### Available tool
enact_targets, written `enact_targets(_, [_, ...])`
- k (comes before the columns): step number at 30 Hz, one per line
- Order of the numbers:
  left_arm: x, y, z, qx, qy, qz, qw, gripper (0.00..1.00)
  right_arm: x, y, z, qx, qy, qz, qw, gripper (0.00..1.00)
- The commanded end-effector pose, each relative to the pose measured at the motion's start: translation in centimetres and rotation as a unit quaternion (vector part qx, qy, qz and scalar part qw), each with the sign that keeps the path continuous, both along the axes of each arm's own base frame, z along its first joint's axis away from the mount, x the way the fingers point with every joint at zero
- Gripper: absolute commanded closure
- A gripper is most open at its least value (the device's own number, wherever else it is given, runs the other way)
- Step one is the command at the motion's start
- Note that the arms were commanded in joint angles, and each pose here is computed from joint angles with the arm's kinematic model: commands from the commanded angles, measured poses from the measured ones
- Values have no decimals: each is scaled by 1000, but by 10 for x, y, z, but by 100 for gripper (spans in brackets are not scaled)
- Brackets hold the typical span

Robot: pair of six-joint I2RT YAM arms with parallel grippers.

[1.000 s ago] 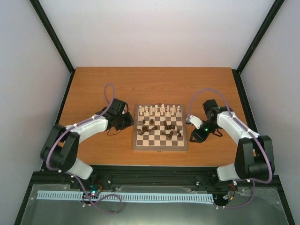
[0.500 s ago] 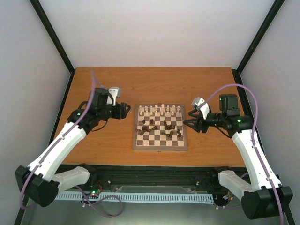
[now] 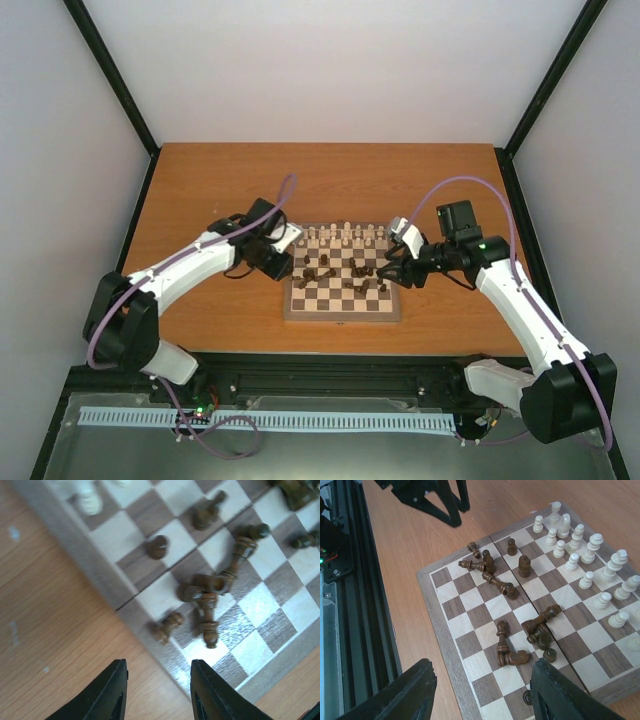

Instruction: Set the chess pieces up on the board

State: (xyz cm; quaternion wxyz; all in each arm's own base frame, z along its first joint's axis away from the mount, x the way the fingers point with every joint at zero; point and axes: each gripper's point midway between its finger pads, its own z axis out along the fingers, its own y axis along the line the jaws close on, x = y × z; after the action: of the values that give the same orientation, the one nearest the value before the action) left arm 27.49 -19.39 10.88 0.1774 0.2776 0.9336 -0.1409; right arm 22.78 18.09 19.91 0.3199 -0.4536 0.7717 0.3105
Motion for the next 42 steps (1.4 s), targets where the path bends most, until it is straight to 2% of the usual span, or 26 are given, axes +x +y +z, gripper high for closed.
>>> enact_targets(1, [-4,-30,-2,38,-33,-106,993,61,2,5,-4,-14,-13,3,1000,48])
enact_targets(7, [-10,-41,-10,25,-28,-136,990,59,1,10,-11,-31,-19,9,999,48])
enact_targets(11, [-1,-34,-19,56,-38,-131,989,60,-2,15,-14,-37,-19,18,999,48])
enact_targets(16, [1,-39,-25,50,-46,-142,988,59,-2,15,-16,-42,-22,18,999,48])
enact_targets(20, [3,-39,-34,60,-38,-146,987,64,-2,15,-16,-44,-24,16,999,48])
enact_targets(24, [1,-36,-45,72,-25,-148,986,65,-1,15,-17,-45,-25,15,999,48])
enact_targets(33, [4,-27,-51,96,-31,-142,985,71,-3,16,-19,-47,-23,19,998,47])
enact_targets(42, [-2,-30,-58,90,-18,-145,985,70,-3,17,-21,-50,-25,20,998,47])
